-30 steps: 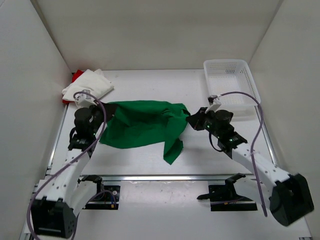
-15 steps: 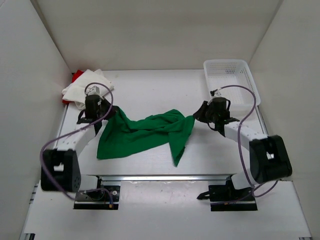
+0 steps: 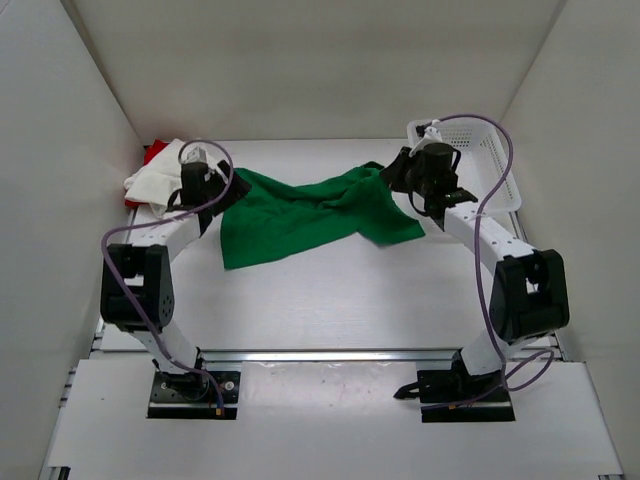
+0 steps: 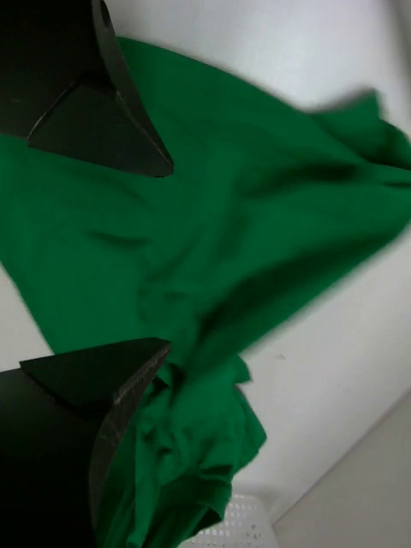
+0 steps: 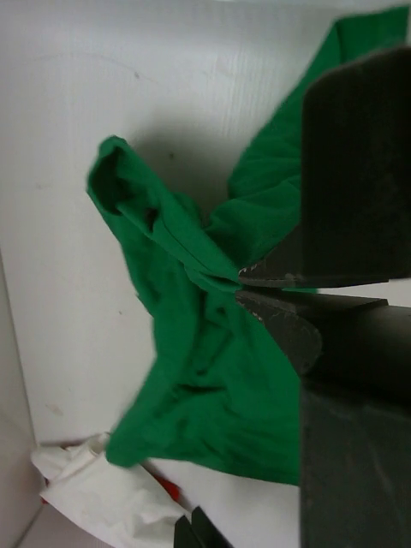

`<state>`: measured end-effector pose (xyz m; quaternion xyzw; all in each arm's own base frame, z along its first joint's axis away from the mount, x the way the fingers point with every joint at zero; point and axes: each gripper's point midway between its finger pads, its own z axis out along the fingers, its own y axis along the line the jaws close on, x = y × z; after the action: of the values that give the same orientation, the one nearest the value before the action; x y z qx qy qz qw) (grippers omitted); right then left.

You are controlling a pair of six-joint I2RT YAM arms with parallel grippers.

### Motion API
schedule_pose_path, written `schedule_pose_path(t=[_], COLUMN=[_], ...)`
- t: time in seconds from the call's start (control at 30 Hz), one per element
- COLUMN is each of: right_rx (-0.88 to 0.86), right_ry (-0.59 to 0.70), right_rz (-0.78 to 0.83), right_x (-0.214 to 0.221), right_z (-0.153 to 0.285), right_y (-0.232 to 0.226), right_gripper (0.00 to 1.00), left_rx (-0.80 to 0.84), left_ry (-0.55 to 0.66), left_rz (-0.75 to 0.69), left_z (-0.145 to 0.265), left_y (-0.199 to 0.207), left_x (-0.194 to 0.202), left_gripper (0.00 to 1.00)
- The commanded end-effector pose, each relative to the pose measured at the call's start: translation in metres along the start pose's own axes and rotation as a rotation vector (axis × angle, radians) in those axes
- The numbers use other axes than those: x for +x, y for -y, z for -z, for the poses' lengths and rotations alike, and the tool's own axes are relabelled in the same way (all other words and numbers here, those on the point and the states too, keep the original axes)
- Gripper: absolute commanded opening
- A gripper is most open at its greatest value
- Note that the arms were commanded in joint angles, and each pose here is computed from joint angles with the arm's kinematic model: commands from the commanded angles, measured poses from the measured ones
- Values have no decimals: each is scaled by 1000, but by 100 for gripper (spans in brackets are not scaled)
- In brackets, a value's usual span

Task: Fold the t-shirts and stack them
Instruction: Flatten out the tshirt

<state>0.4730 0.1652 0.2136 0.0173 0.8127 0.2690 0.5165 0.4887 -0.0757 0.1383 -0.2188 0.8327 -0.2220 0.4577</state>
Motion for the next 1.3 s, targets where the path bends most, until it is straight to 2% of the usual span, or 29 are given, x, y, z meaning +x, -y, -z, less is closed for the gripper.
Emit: schedule_pose_path(t=[0.0, 0.03, 0.07, 0.1, 0.17, 0.2, 0.23, 0.27, 0.3, 0.37, 0.53, 0.6, 0.63, 0.73, 0.8, 1.0, 1.1, 1.17, 1.2, 1.27], right_rx=[-45, -50, -42, -36, -34, -14, -15, -5, 1, 1, 45, 38, 46, 42, 38, -2, -15, -26, -29, -37], right_ry=[7, 4, 0, 6, 5, 18, 35, 34, 27, -1, -16, -16, -20, -13, -20, -13, -7, -5, -15, -8], right_rz=[28, 36, 40, 42, 25, 15, 19, 14, 3, -4, -58, -79, -81, -78, -77, -72, -86, -74, -76, -78], right_x=[8, 11, 14, 13, 11, 7, 1, 0, -1, 0, -9, -19, -19, -21, -17, -21, -21, -22, -18, -19], right_z=[26, 29, 32, 33, 35, 34, 33, 30, 24, 13, -17, -21, -24, -26, -27, -28, -28, -27, -28, -27], right_y=[-29, -31, -30, -29, -22, -13, -12, -8, -1, 6, 43, 50, 56, 59, 57, 47, 45, 41, 38, 34], right_gripper=[0, 0, 0, 0, 1, 0, 0, 0, 0, 0, 0, 0, 0, 0, 0, 0, 0, 0, 0, 0], left_rx=[26, 49, 29, 14, 28, 12, 5, -10, -35, -82, -157, -187, -189, -232, -235, -266, -256, -256, -248, -246], left_ry=[43, 76, 77, 58, 69, 55, 51, 37, 28, 0, -29, -51, -43, -26, -13, 32, 3, -26, -28, -38], left_rz=[62, 66, 65, 66, 60, 57, 61, 69, 79, 91, 147, 156, 164, 205, 223, 230, 247, 267, 286, 313], left_z=[35, 48, 58, 64, 84, 93, 96, 103, 107, 108, 101, 98, 97, 99, 104, 113, 111, 107, 106, 102], left_y=[-9, -4, -12, -21, -24, -32, -38, -47, -60, -77, -102, -110, -111, -124, -126, -131, -129, -130, -129, -128], left_x=[7, -1, 6, 20, 31, 47, 54, 68, 80, 97, 114, 125, 123, 128, 131, 126, 139, 150, 151, 153], left_gripper=[89, 96, 98, 98, 93, 80, 58, 48, 39, 34, 36, 44, 45, 47, 55, 65, 65, 58, 45, 43])
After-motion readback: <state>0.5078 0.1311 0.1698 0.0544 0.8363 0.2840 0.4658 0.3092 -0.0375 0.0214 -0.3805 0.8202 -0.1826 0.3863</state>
